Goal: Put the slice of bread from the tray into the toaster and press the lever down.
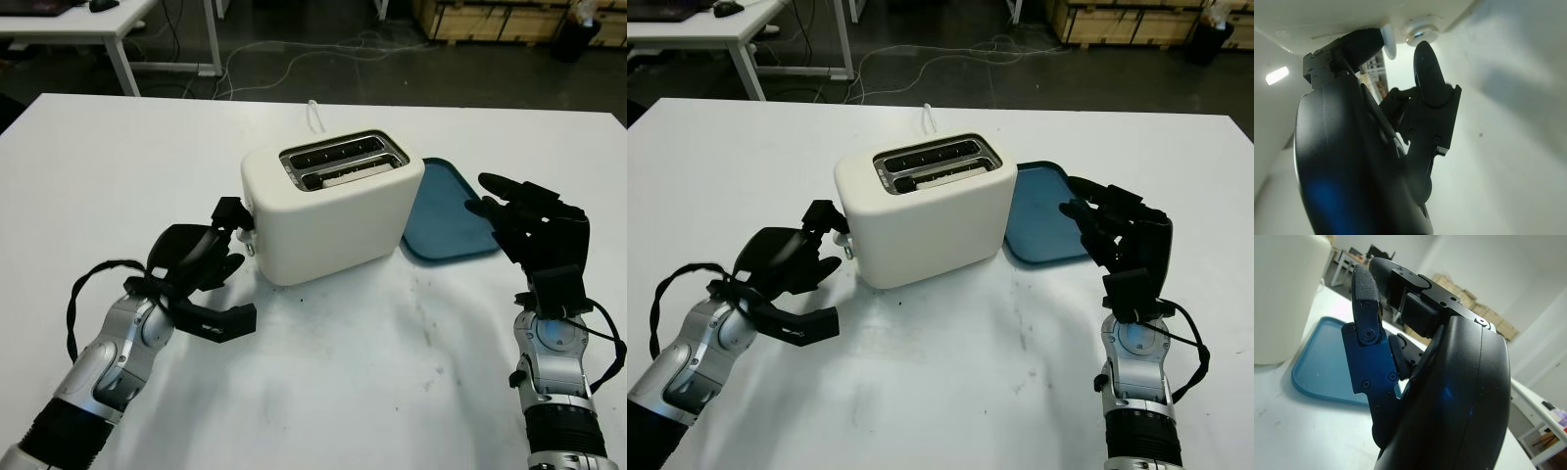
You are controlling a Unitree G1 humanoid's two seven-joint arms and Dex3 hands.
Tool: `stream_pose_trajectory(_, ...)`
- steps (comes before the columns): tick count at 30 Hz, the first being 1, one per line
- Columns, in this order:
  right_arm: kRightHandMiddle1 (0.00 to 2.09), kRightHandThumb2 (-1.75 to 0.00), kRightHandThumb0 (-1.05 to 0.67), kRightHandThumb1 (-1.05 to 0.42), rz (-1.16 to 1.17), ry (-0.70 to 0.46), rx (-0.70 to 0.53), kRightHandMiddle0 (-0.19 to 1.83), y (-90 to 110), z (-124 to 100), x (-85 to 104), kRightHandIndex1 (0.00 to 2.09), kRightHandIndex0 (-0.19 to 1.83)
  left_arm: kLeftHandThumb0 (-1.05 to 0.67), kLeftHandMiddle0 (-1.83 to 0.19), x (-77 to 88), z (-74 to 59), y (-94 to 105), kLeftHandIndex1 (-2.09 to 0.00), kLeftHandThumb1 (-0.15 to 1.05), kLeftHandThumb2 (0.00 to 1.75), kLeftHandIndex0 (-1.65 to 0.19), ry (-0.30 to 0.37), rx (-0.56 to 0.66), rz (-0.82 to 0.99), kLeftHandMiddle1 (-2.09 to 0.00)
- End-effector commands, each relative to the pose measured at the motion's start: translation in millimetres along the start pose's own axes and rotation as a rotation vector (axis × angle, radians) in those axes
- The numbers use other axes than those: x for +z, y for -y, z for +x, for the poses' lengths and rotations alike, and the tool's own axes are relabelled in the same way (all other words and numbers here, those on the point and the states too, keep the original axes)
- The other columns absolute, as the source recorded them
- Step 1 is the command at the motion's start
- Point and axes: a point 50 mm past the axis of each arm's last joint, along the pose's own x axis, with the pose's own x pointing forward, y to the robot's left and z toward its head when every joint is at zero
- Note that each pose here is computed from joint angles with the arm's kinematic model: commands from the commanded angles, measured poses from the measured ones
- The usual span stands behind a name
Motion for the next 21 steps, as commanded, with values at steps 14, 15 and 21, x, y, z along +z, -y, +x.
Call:
stream_pose_trajectory(14, 0.0, -0.21, -0.46, -0.92, 0.015, -0.009, 0.016, 1.09, -4, 0, -1.8, 0.15, 1.17, -0.3, -0.8, 7.3, -6.4, -6.6, -1.75, 0.92, 0.58, -0.53, 0.051, 0.11, -0.075, -1.75)
stream_pose_trajectory(15, 0.0, -0.2, -0.46, -0.92, 0.015, -0.008, 0.017, 1.09, -4, 0, -1.9, 0.15, 1.17, -0.29, -0.8, 7.3, -6.8, -8.8, -1.75, 0.92, 0.58, -0.52, 0.052, 0.116, -0.073, -1.75)
stream_pose_trajectory(21, 0.0, -0.22, -0.47, -0.92, 0.008, -0.01, 0.02, 1.08, -5, 0, -2.6, 0.14, 1.15, -0.29, -0.79, 8.4, -10.0, -25.5, -1.75, 0.92, 0.57, -0.51, 0.071, 0.165, -0.034, -1.75)
